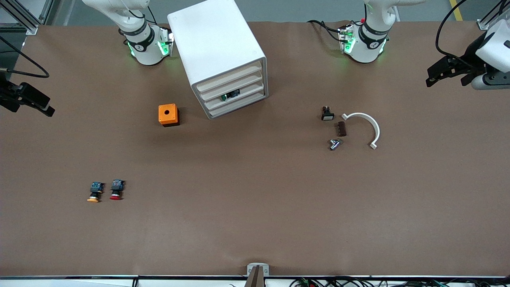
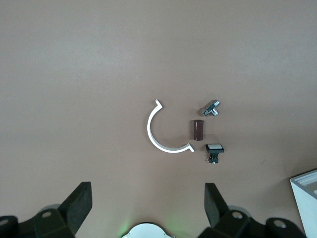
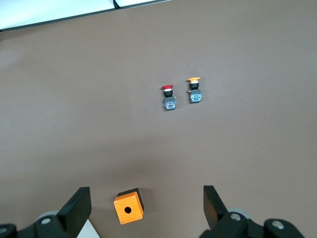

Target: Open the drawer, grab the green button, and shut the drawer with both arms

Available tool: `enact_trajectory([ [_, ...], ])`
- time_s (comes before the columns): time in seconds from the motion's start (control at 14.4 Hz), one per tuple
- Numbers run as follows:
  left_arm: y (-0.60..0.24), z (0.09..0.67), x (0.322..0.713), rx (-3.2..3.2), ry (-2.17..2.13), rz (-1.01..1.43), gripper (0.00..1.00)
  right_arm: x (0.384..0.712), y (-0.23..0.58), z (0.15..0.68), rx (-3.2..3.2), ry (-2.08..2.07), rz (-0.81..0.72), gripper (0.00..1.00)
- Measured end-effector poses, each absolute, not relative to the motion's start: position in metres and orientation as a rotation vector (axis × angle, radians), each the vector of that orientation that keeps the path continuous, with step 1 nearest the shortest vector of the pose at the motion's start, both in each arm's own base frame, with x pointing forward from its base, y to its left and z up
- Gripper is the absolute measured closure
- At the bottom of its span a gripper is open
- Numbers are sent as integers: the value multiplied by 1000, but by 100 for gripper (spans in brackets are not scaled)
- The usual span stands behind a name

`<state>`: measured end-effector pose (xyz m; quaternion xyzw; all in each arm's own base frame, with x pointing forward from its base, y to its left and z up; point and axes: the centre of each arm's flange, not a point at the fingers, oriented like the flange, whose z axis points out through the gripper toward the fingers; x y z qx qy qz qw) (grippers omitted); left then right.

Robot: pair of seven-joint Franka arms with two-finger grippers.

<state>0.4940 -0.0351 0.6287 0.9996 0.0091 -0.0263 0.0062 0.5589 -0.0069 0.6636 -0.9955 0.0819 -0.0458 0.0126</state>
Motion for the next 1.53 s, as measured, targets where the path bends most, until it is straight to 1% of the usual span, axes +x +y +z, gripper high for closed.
enact_trajectory([
  [0.49, -35, 628, 493, 3128, 29, -104, 0, 559, -9, 664, -3102, 260, -153, 0],
  [0.7, -34, 616, 495, 3127, 31, -172, 0, 560, -9, 664, -3101, 259, -156, 0],
  [0.84, -34, 592, 507, 3122, 31, -254, 0, 560, -8, 664, -3102, 258, -154, 0],
  [1.25, -48, 488, 553, 3068, 6, -509, 0, 559, -8, 662, -3103, 257, -140, 0],
  [1.53, -86, 424, 571, 3026, 44, -657, 0, 559, -6, 660, -3104, 251, -134, 0],
])
